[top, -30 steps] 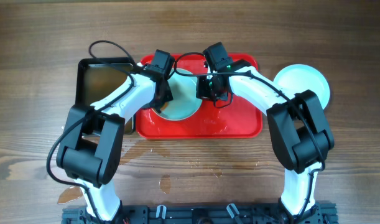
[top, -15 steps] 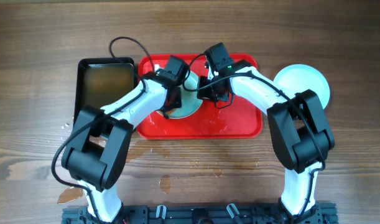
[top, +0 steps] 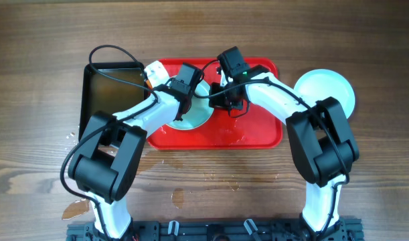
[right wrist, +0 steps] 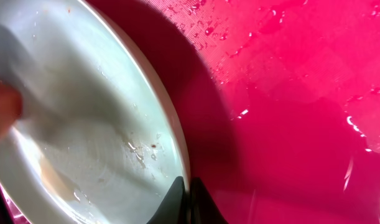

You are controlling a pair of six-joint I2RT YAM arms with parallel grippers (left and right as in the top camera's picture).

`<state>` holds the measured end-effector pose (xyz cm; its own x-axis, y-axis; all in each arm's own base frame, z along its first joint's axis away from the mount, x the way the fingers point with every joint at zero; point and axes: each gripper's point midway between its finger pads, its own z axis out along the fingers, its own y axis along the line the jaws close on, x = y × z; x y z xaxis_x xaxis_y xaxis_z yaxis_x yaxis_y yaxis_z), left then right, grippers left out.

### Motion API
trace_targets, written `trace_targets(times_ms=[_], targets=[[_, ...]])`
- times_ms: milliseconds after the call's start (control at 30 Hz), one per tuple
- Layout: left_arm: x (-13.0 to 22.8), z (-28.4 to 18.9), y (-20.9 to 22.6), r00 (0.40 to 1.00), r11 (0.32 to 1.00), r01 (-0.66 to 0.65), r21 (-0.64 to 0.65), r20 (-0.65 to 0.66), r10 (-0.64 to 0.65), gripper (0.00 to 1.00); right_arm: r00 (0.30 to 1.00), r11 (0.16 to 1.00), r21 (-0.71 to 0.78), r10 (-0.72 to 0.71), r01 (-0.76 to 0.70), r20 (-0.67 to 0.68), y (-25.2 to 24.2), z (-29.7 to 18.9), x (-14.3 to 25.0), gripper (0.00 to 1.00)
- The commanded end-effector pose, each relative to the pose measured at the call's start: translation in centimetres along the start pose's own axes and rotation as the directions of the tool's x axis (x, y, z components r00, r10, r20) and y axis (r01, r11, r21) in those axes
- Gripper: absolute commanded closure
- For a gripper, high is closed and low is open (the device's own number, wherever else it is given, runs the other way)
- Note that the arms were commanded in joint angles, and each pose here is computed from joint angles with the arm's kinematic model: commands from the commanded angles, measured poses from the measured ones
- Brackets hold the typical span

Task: Clean dirty plates on tray and stack at the side
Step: 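Scrub the held plate again with the sponge using the left gripper, then carry the plate right and stack it on the plate pile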

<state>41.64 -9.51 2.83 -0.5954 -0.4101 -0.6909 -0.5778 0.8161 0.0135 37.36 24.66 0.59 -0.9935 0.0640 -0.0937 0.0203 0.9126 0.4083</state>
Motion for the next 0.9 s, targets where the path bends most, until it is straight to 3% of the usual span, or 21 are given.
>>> trace_targets(times_ms=[0, 100, 267, 333, 500, 667, 700, 733, 867], targets=[[-2.9, -0.2, 0.8, 0.987, 0.997, 0.058, -0.059, 0.155, -0.049, 0.96, 1.0, 0.999, 0.054, 0.006, -0.005, -0.018, -1.7, 1.0, 0.4, 0.96], [-5.5, -2.8, 0.0, 0.986, 1.0, 0.019, -0.016, 0.168, -0.017, 0.96, 1.0, 0.999, 0.053, 0.005, -0.004, -0.016, -1.7, 1.0, 0.4, 0.96], [-8.5, -12.3, 2.0, 0.995, 0.965, 0.098, 0.243, -0.054, -0.087, 0.96, 0.998, 0.998, -0.002, -0.062, 0.062, 0.011, -0.5, 0.9, -0.4, 0.96], [-9.0, -14.0, 4.4, 0.988, 0.957, 0.132, 0.258, -0.112, -0.106, 0.96, 0.991, 0.991, -0.042, -0.127, 0.129, 0.05, 0.8, -0.6, -1.0, 0.96], [-8.9, -12.7, 8.0, 0.977, 0.975, 0.157, 0.159, -0.166, -0.131, 0.94, 0.926, 0.956, 0.258, -0.218, 0.139, 0.307, -0.8, -9.8, -4.4, 0.96], [-9.6, -11.7, 9.3, 0.97, 0.973, 0.195, 0.125, -0.172, -0.173, 0.94, 0.776, 0.788, 0.614, -0.359, -0.046, 0.519, -3.2, -21.9, -4.4, 0.96], [-9.7, -11.6, 9.5, 0.969, 0.972, 0.201, 0.12, -0.171, -0.179, 0.94, 0.745, 0.732, 0.675, -0.403, -0.086, 0.531, -3.3, -23.5, -4.0, 0.96], [-9.8, -11.2, 9.8, 0.967, 0.972, 0.208, 0.111, -0.17, -0.188, 0.94, 0.686, 0.618, 0.771, -0.495, -0.154, 0.534, -2.8, -25.8, -3.1, 0.96], [-9.1, -10.2, 9.5, 0.965, 0.977, 0.195, 0.09, -0.196, -0.174, 0.94, 0.581, 0.508, 0.837, -0.624, -0.206, 0.522, 0.1, -27.9, -1.6, 0.96]])
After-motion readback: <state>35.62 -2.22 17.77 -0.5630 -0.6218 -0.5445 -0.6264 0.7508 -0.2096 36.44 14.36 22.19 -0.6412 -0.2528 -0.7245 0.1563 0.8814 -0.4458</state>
